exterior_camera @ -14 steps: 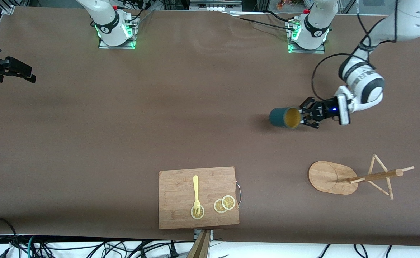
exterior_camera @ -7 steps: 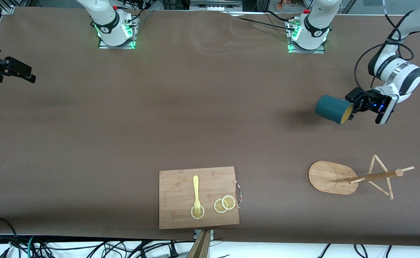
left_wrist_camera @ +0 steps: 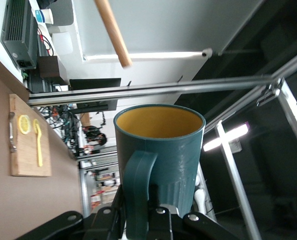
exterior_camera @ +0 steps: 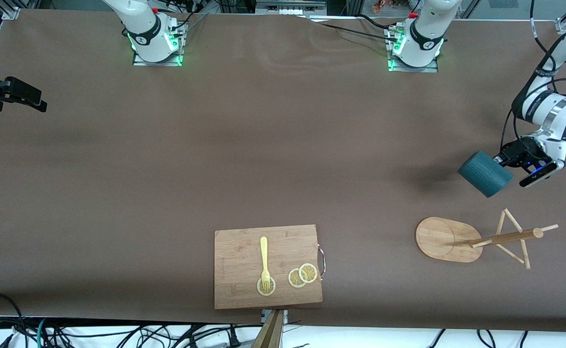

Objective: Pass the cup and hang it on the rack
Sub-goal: 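Lift the mug with the left gripper and carry it toward the rack, then hook the mug handle onto a rack peg with the left gripper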

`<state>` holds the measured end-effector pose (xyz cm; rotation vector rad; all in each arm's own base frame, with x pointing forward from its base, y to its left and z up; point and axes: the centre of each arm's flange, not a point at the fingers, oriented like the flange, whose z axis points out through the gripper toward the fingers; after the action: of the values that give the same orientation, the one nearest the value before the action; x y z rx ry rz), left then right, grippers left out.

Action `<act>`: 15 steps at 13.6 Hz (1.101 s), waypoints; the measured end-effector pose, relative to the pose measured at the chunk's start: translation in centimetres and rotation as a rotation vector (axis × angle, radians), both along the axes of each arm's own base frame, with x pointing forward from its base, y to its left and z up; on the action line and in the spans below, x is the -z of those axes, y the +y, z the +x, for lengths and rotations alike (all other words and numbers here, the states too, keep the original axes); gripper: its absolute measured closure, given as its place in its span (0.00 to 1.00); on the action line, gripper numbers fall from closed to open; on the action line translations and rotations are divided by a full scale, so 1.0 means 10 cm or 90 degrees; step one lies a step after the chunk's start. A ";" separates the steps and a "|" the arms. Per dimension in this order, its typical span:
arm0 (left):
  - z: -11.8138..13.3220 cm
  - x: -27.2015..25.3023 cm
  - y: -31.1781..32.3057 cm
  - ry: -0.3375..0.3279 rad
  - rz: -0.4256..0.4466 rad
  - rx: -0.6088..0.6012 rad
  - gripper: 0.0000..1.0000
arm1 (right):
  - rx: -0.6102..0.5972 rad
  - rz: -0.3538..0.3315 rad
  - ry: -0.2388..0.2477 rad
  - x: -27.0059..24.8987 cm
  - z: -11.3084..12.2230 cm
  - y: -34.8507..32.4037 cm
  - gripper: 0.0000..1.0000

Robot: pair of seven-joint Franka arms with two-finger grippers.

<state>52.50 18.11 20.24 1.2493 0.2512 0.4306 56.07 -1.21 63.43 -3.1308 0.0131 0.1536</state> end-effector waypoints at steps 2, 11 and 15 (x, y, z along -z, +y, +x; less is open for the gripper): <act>0.15 0.04 -0.12 0.036 -0.057 -0.002 0.80 | 0.000 0.000 0.000 0.00 0.00 0.00 0.00; 0.41 0.11 0.13 0.130 -0.126 0.021 0.80 | 0.000 0.000 -0.001 0.00 0.00 0.00 0.00; 0.44 0.17 0.31 0.182 -0.133 0.051 0.80 | 0.001 0.000 -0.001 0.00 0.00 0.00 0.00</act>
<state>56.93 21.23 18.55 1.1082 0.4756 0.1496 56.08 -1.26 63.45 -3.1310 0.0144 0.1518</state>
